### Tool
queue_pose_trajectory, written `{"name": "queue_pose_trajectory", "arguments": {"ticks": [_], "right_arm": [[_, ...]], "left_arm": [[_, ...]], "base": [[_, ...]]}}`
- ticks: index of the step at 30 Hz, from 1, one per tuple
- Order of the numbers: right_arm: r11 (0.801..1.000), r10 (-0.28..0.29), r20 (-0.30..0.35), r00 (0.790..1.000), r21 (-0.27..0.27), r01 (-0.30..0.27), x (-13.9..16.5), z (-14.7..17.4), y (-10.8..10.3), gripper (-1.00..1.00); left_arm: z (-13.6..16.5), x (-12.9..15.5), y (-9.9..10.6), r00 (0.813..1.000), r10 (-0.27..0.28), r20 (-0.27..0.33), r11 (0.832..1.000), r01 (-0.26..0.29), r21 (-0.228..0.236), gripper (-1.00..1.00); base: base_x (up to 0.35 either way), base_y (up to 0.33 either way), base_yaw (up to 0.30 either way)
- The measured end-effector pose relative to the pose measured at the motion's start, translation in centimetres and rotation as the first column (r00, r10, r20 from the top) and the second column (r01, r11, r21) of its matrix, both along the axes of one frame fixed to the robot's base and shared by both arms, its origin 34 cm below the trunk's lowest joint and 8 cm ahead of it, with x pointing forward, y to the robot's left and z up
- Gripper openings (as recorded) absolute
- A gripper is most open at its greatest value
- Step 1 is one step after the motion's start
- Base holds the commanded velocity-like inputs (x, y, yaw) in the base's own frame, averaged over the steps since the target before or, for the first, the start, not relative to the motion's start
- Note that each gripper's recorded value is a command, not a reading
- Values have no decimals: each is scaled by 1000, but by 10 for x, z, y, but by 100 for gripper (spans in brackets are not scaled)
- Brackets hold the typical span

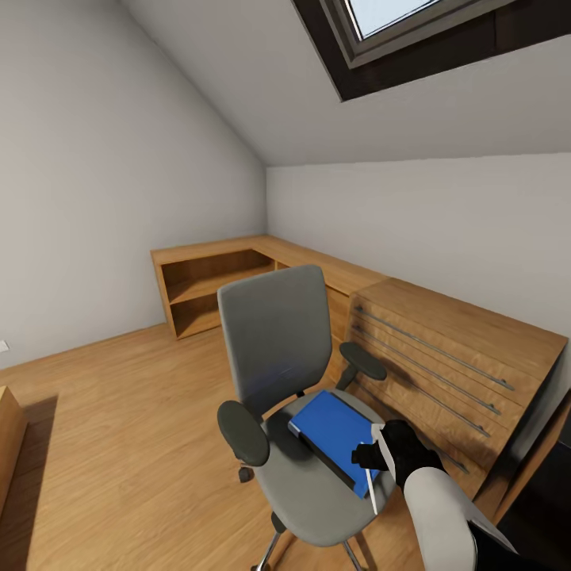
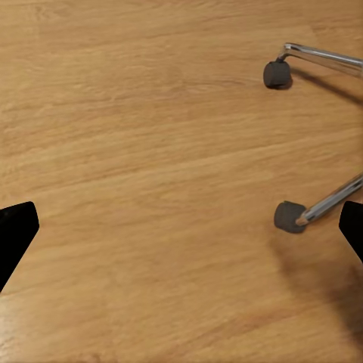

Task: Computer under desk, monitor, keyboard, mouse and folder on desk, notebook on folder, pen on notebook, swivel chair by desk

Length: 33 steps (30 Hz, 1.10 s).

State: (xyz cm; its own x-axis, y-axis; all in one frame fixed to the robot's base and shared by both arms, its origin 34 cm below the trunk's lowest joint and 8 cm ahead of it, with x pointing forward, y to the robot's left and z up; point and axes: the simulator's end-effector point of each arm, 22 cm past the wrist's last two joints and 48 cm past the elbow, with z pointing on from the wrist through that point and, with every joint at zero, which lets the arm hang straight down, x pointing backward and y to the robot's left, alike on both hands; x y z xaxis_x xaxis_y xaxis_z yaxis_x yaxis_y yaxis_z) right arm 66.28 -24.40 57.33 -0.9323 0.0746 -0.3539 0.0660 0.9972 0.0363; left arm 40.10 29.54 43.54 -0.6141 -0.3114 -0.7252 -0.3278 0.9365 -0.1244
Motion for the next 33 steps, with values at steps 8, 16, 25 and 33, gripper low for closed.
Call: {"name": "queue_pose_trajectory", "arguments": {"ticks": [8, 16, 25, 33], "right_arm": [[1000, 1, 1, 1000, 0, -1, -1, -12, 0, 100], [1000, 1, 1, 1000, 0, -1, -1, -12, 0, 100], [1000, 0, 2, 1000, -1, 0, -1, -11, -1, 100], [1000, 0, 3, 1000, -2, 0, -1, -11, -1, 100]], "left_arm": [[-12, -2, 0, 1000, 1, -1, 1000, -1, 0, 100], [-12, -1, 0, 1000, 1, 0, 1000, -1, 0, 100], [-12, -2, 0, 1000, 1, 0, 1000, -1, 1, 100], [-12, -2, 0, 1000, 1, 0, 1000, -1, 1, 100]], "base": [[0, 0, 0], [0, 0, 0], [0, 0, 0], [0, 0, 0]]}}
